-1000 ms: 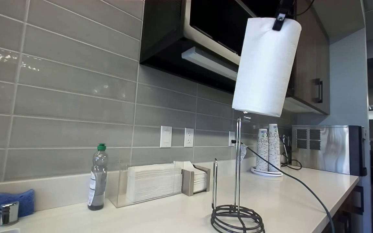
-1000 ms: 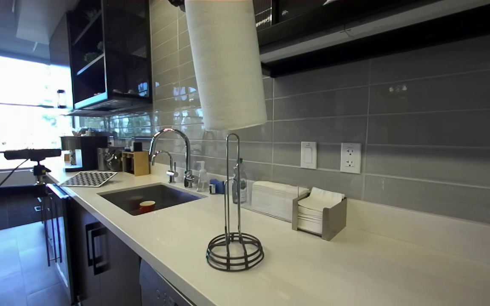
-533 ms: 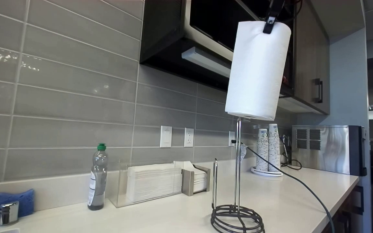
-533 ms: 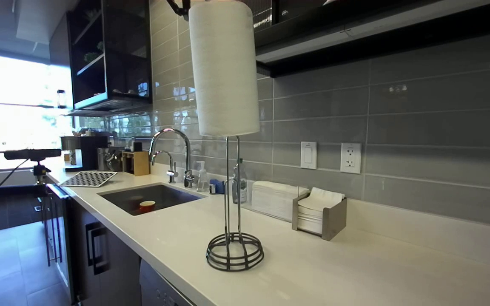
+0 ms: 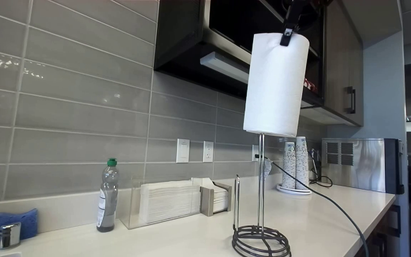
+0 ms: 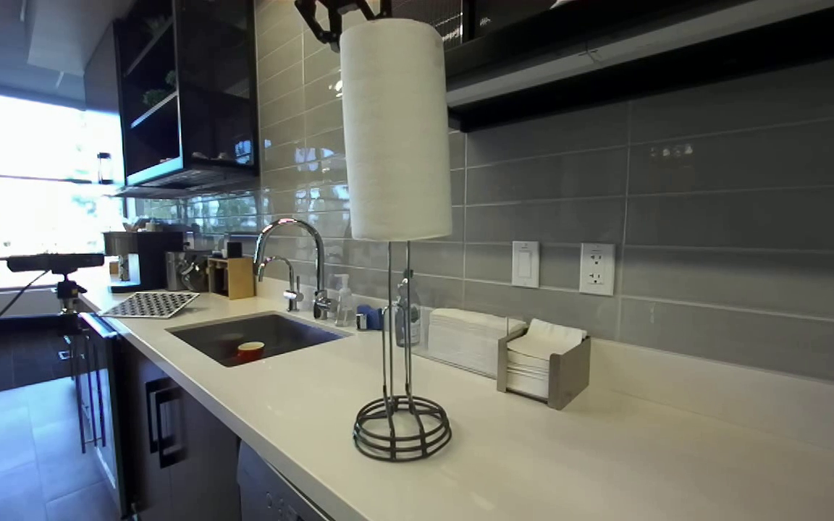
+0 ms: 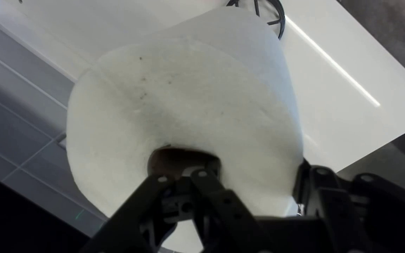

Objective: Put the paper towel roll on the metal holder

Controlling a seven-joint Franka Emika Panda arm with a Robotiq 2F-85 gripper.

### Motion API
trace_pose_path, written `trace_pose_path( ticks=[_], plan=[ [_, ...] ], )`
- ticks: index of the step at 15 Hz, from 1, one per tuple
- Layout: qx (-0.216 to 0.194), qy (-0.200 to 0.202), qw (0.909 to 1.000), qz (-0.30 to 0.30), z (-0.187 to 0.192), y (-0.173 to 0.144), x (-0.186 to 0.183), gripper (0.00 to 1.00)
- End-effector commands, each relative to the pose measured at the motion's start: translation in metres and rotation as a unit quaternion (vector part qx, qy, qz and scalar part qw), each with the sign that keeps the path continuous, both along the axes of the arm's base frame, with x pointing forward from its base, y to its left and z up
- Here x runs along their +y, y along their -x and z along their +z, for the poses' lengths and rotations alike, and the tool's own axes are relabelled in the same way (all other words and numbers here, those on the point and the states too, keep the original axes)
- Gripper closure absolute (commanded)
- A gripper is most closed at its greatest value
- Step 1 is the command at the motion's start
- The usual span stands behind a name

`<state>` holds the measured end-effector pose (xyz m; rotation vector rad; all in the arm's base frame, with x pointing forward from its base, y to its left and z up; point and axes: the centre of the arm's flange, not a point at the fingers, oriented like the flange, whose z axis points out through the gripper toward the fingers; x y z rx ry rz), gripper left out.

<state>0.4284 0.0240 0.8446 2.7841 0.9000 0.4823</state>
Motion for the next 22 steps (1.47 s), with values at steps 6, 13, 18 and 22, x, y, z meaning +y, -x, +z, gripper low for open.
trace_pose_path(
  ticks=[6,13,18,22],
  plan=[
    [0.022,-0.007,0.9994,0.027,0.014,-0.011,0.002,0.79],
    [0.016,0.006,0.9992,0.036,0.030,-0.010,0.008,0.79],
    [0.014,0.010,0.9984,0.054,0.049,0.001,0.022,0.79],
    [0.021,0.012,0.9981,0.057,0.053,0.012,0.021,0.79]
  ],
)
